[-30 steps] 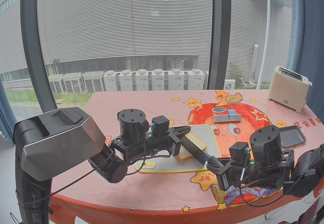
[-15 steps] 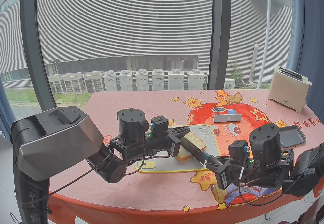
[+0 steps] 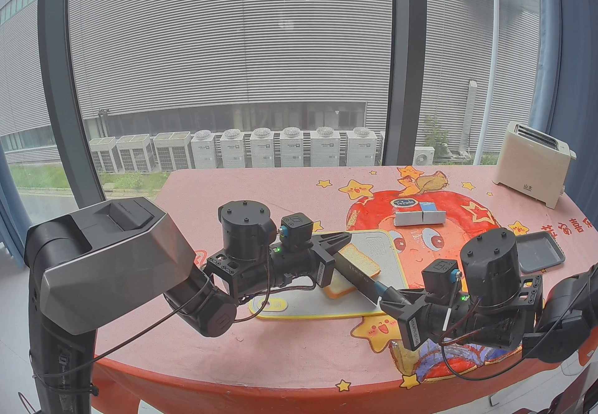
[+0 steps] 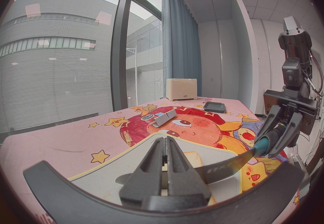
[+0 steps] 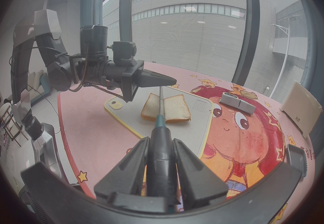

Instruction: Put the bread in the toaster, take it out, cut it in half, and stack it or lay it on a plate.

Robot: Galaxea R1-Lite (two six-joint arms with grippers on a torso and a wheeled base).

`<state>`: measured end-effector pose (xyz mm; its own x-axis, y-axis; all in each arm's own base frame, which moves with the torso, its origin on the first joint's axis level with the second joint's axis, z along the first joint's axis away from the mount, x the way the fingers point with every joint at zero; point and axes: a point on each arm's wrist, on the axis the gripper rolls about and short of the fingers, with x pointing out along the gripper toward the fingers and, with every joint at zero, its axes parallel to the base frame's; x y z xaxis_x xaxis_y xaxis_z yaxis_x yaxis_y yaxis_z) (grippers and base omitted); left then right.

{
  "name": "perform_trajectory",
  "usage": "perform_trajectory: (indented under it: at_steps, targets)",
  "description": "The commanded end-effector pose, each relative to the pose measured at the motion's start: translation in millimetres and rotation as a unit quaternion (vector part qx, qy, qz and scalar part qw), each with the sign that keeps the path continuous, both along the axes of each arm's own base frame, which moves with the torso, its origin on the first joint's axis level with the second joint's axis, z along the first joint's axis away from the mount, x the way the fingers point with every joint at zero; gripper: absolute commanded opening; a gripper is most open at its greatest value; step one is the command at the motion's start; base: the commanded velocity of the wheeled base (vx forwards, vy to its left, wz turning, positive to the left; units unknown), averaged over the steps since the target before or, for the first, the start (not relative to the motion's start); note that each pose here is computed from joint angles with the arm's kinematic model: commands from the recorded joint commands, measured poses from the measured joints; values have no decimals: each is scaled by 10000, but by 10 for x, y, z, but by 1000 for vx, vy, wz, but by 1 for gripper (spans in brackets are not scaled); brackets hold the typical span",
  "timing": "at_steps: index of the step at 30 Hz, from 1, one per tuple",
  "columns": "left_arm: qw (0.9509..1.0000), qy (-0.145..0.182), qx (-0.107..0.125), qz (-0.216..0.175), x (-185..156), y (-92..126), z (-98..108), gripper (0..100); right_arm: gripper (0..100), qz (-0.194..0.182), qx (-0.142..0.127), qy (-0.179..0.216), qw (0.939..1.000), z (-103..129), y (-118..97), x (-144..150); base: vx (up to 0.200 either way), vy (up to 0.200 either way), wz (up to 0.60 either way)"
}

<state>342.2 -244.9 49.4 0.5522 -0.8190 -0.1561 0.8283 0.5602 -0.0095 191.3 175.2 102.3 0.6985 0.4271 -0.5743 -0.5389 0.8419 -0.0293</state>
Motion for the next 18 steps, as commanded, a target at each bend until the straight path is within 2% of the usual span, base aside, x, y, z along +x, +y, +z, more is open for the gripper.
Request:
perform_trajectory:
  at_steps: [1,4,6,17,18]
  targets:
    - [9997,-189,-128,1,47,-38,117,0,0,-11,-79,79,9999,-50,0,6,0,0,0]
    - [9989,-367,-273,26,46,-29,319,0,0,-11,-63,63,10000,-35,-5,1,0,0,0]
    - [9990,-355,-282,28,33,-19,367,0,0,-11,-53,51,10000,-30,-5,0,0,0,0]
    - [9999,-113,-80,79,9,0,163,0,0,-15,53,-51,10000,19,10,16,0,0,0]
    - [9999,-45,-30,87,18,-6,91,0,0,-15,84,-85,9999,41,13,19,0,0,0]
